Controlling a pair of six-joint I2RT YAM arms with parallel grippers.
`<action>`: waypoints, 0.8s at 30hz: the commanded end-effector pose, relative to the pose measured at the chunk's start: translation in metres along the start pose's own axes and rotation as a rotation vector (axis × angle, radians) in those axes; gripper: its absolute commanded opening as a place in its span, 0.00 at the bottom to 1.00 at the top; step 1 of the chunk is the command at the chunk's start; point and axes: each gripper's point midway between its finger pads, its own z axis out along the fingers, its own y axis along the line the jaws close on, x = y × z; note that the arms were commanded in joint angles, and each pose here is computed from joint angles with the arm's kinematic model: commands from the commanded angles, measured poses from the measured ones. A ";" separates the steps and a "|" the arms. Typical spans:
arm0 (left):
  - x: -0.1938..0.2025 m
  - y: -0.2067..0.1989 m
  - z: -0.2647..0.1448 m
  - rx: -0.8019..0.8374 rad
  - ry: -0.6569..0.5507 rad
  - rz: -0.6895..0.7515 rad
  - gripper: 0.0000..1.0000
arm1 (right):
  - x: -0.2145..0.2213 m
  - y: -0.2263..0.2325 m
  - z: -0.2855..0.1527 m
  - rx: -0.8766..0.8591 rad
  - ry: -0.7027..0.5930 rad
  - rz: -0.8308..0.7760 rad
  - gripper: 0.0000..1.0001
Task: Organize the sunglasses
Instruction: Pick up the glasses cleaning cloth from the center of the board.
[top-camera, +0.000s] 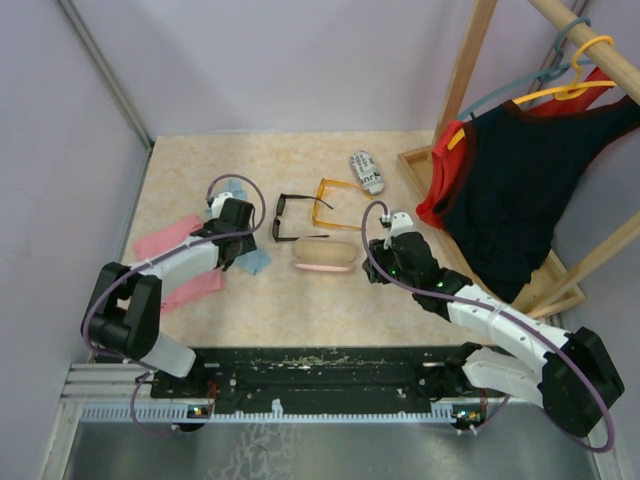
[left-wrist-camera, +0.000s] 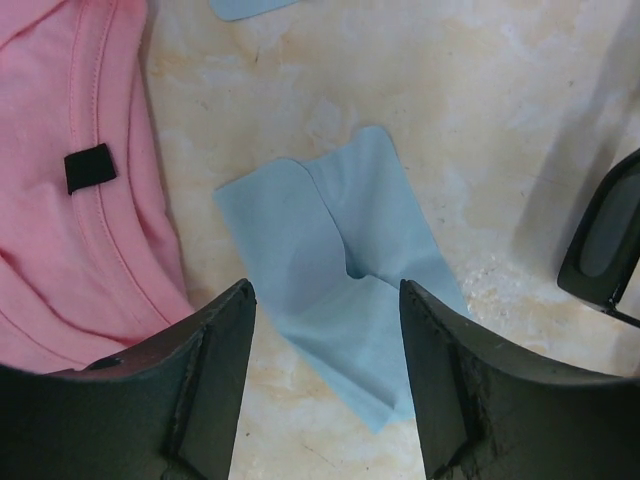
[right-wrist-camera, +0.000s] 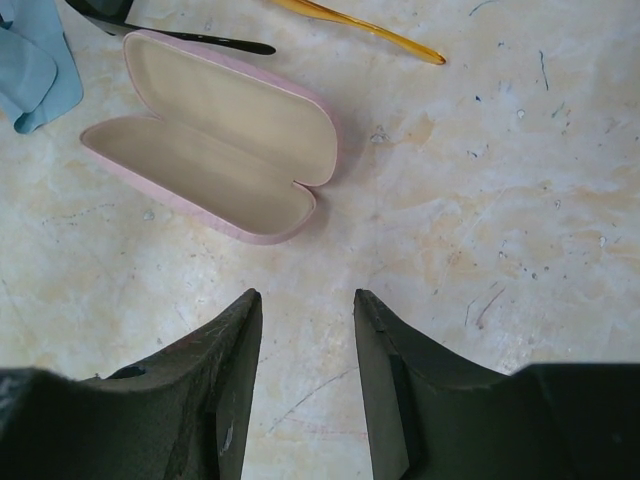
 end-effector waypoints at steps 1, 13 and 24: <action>-0.005 -0.005 0.010 0.034 -0.009 -0.007 0.62 | -0.014 0.005 -0.005 -0.024 -0.043 0.004 0.42; 0.007 0.000 0.024 -0.002 0.052 0.030 0.55 | -0.016 0.006 -0.003 -0.023 -0.041 -0.001 0.42; 0.008 0.002 0.028 -0.014 0.053 0.026 0.35 | -0.017 0.006 -0.004 -0.024 -0.042 -0.006 0.42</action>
